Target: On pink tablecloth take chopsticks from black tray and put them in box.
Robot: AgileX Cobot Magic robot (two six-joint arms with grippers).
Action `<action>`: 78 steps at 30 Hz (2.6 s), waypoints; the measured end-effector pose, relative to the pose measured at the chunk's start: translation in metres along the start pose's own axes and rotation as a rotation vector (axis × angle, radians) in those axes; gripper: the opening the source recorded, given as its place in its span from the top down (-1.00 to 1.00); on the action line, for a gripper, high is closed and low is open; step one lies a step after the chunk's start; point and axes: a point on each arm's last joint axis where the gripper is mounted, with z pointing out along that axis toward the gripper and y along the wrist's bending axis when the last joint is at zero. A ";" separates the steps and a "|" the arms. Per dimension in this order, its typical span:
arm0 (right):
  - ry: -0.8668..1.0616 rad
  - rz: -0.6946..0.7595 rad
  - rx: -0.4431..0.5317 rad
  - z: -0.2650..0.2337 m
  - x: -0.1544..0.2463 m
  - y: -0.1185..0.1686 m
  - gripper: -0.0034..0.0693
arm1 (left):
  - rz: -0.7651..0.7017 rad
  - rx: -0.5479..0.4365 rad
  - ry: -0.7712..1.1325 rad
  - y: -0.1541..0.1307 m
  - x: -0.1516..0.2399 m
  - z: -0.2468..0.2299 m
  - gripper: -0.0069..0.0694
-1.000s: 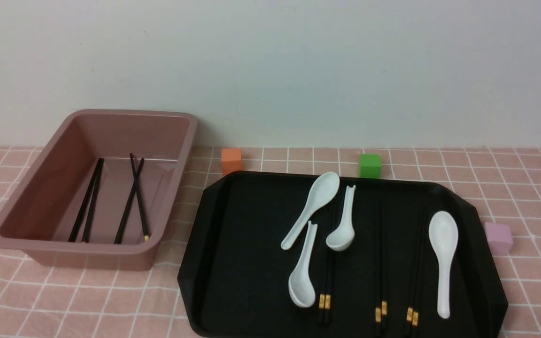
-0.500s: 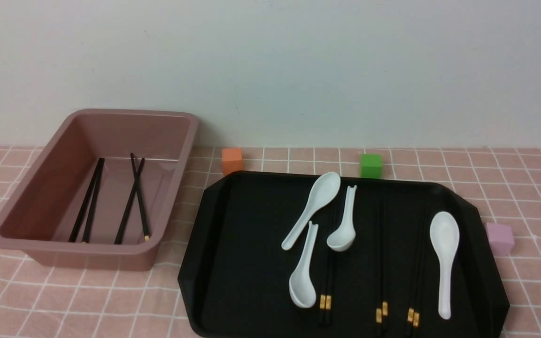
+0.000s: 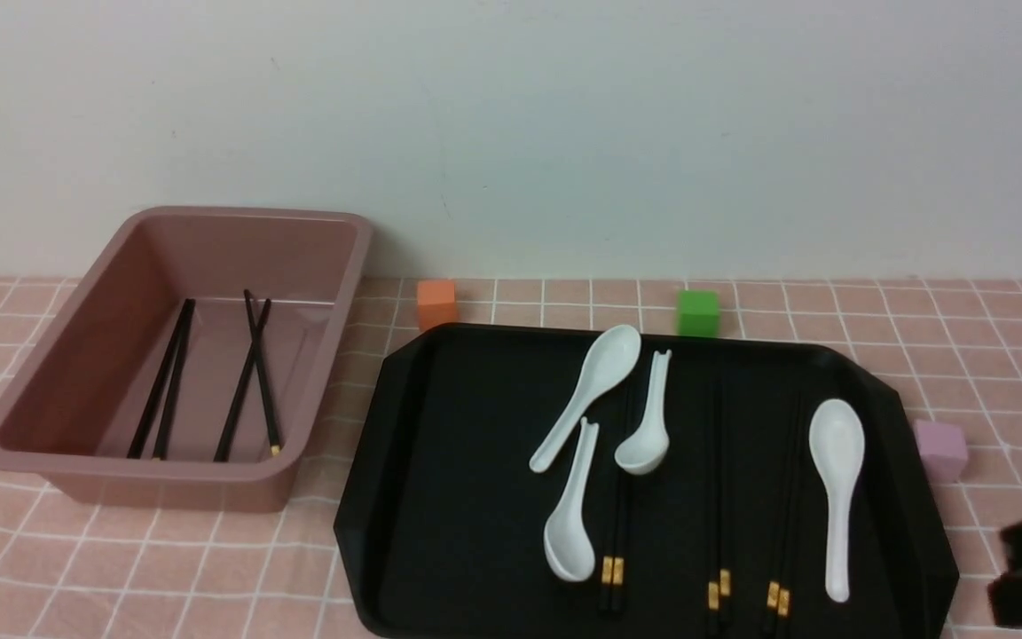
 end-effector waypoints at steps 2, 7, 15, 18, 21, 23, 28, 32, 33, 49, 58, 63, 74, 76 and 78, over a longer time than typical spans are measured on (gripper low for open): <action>0.074 -0.034 -0.008 0.021 -0.014 0.014 0.25 | 0.000 0.000 0.000 0.000 0.000 0.000 0.52; 0.158 -0.097 0.053 0.069 -0.041 0.056 0.25 | 0.000 0.000 0.000 0.000 0.000 0.000 0.52; 0.209 -0.062 0.253 0.143 -0.075 0.065 0.23 | 0.000 0.000 0.000 0.000 0.000 0.000 0.52; 0.215 -0.045 0.268 0.157 -0.078 0.061 0.23 | 0.000 0.000 0.000 0.000 0.000 0.000 0.52; 0.194 0.008 0.265 0.164 -0.084 0.053 0.23 | 0.000 0.000 0.000 0.000 0.000 0.000 0.50; 0.172 0.035 0.250 0.166 -0.088 0.049 0.23 | 0.000 0.000 0.000 0.000 0.000 0.000 0.50; 0.163 0.101 0.225 0.167 -0.094 0.043 0.21 | 0.000 0.000 0.000 0.000 0.000 0.000 0.49; 0.171 0.109 0.228 0.170 -0.095 0.042 0.19 | 0.000 0.000 0.000 0.000 0.000 0.000 0.47; 0.174 0.108 0.231 0.170 -0.095 0.041 0.19 | 0.000 0.000 0.000 0.000 0.000 0.000 0.47; 0.187 0.032 0.246 0.161 -0.093 0.042 0.53 | 0.000 -0.001 0.000 0.000 0.000 0.000 0.46; 0.036 -0.029 0.146 0.068 -0.086 0.072 0.53 | 0.000 -0.001 0.000 0.000 0.000 0.000 0.43; -0.076 -0.187 -0.025 0.039 -0.085 0.146 0.53 | 0.000 -0.001 0.000 0.000 0.000 0.000 0.41; -0.252 -0.529 -0.362 0.080 -0.115 0.347 0.53 | 0.000 -0.001 0.000 0.000 0.000 0.000 0.38; -0.289 -0.534 -0.393 0.093 -0.123 0.361 0.53 | 0.000 -0.001 0.000 0.000 0.000 0.000 0.37; -0.316 -0.538 -0.409 0.117 -0.129 0.369 0.53 | 0.000 -0.001 0.000 0.000 0.000 0.000 0.36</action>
